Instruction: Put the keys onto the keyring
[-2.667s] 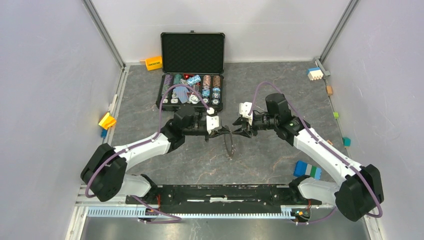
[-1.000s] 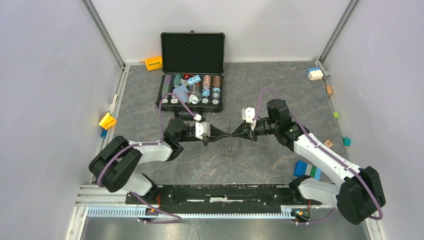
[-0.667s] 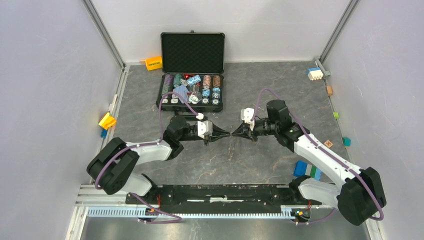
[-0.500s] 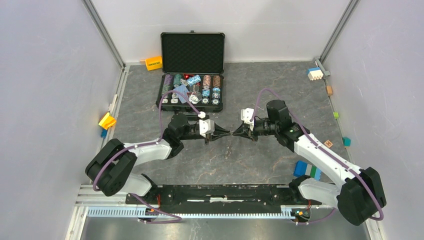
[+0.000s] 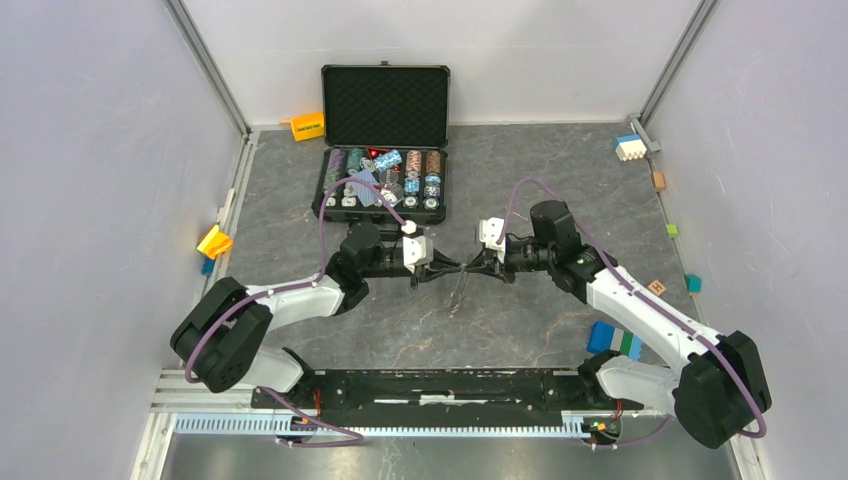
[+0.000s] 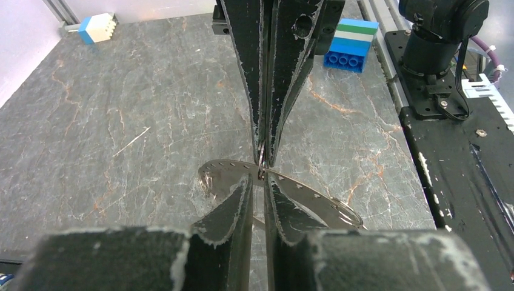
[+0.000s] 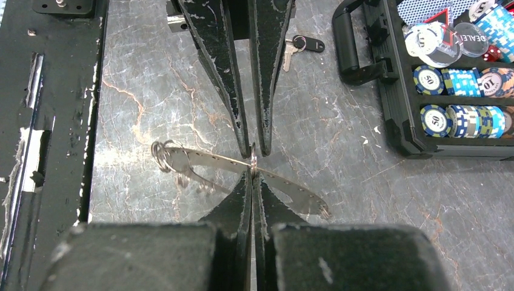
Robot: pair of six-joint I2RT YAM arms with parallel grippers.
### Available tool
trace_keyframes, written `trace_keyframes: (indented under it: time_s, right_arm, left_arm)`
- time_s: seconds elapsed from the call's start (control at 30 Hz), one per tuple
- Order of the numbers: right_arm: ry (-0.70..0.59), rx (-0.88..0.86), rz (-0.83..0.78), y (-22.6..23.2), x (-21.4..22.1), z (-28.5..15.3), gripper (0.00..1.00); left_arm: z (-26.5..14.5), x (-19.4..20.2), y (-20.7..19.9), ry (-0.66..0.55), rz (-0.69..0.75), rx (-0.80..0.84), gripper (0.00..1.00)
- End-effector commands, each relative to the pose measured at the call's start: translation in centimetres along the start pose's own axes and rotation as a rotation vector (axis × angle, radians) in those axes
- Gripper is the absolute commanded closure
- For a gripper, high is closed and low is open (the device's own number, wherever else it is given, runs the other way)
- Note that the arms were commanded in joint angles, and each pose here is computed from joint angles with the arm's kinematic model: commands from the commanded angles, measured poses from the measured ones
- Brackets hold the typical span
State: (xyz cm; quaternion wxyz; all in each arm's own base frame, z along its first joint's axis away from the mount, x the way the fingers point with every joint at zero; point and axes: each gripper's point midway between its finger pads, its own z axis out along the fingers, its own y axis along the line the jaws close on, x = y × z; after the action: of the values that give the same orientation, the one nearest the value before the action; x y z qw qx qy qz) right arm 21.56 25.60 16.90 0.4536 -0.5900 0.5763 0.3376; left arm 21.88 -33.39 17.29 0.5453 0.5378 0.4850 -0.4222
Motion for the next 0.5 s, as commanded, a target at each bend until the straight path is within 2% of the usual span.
trace_keyframes:
  time_s: [0.0, 0.4, 0.47]
  right_arm:
    - [-0.029, -0.006, -0.041, -0.38, -1.70, 0.10, 1.00]
    - [-0.037, -0.015, -0.033, -0.17, -1.73, 0.32, 1.00]
    - [-0.037, -0.015, -0.033, -0.17, -1.71, 0.31, 1.00]
  left_arm:
    - [0.42, -2.43, 0.91, -0.042, 0.092, -0.009, 0.82]
    - [0.66, -2.60, 0.53, -0.046, 0.089, 0.010, 0.98]
    - [0.66, -2.58, 0.42, -0.046, 0.087, 0.016, 0.98]
